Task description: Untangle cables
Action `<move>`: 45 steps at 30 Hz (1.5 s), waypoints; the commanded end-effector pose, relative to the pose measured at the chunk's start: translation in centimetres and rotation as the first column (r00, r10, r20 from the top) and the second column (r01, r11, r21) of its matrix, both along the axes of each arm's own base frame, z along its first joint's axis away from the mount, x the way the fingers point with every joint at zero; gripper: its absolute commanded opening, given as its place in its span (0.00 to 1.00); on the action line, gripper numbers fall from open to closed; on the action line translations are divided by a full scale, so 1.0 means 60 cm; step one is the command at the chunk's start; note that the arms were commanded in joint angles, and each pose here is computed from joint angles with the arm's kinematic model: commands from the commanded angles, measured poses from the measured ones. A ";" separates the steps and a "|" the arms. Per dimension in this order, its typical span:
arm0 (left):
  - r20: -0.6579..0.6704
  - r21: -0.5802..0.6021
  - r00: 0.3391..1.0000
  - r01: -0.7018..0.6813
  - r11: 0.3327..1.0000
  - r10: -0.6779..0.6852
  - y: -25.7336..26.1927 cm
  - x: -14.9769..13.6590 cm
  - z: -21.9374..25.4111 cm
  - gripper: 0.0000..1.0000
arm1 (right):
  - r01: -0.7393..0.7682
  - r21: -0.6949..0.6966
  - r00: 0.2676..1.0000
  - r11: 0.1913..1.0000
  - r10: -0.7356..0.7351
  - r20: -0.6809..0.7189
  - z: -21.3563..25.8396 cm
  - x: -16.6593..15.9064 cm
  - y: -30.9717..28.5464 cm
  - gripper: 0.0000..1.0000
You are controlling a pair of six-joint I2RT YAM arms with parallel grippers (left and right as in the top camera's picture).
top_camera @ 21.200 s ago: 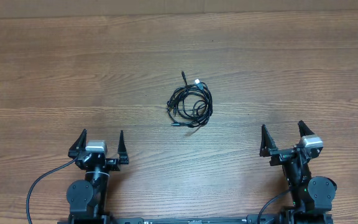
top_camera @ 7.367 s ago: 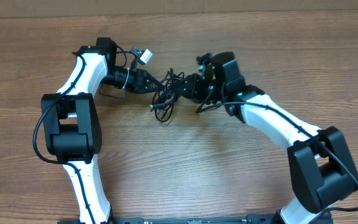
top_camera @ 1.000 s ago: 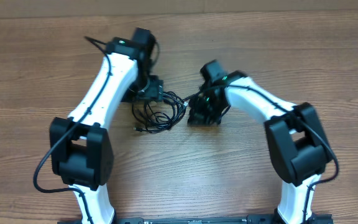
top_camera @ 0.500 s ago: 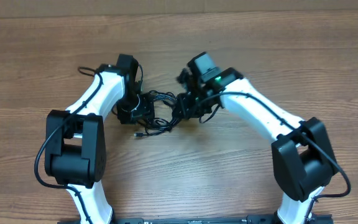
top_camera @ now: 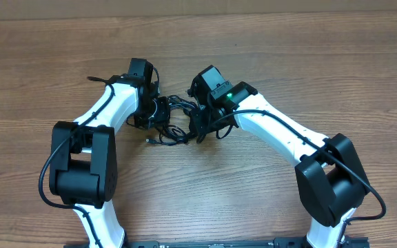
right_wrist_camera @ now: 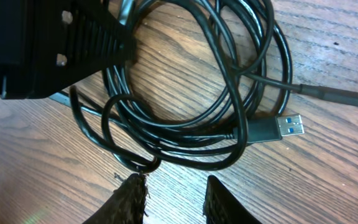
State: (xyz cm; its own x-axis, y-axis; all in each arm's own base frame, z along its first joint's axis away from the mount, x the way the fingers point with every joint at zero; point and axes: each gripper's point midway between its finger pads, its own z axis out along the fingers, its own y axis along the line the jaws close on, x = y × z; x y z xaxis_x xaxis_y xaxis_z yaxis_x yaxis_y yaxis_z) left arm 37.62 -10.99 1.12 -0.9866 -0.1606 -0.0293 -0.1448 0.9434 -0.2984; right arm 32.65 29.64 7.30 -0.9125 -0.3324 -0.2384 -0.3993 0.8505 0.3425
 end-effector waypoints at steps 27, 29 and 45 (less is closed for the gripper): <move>-0.038 -0.014 0.999 -0.002 1.000 0.002 -0.006 -0.017 0.001 0.24 | 0.523 0.123 0.809 0.843 -0.445 -0.383 -0.006 -0.002 0.022 0.30; -0.041 -0.014 0.999 -0.002 1.000 0.001 -0.006 -0.018 0.001 0.24 | 0.542 0.116 0.786 0.832 -0.453 -0.422 -0.004 -0.005 0.018 0.30; -0.041 -0.013 0.999 -0.002 1.000 0.002 -0.006 -0.018 0.001 0.23 | 0.740 -0.020 0.568 0.673 -0.641 -0.516 -0.012 -0.007 0.007 0.19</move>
State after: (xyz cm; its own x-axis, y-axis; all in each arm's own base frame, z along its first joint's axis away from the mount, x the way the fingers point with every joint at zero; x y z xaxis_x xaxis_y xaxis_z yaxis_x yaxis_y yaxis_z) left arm 36.82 -10.87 1.03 -0.9870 -0.1605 0.0031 -0.1545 0.9448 -0.2889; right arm 32.40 30.39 6.75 -0.8636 0.4171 0.2832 0.5040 0.7001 0.5057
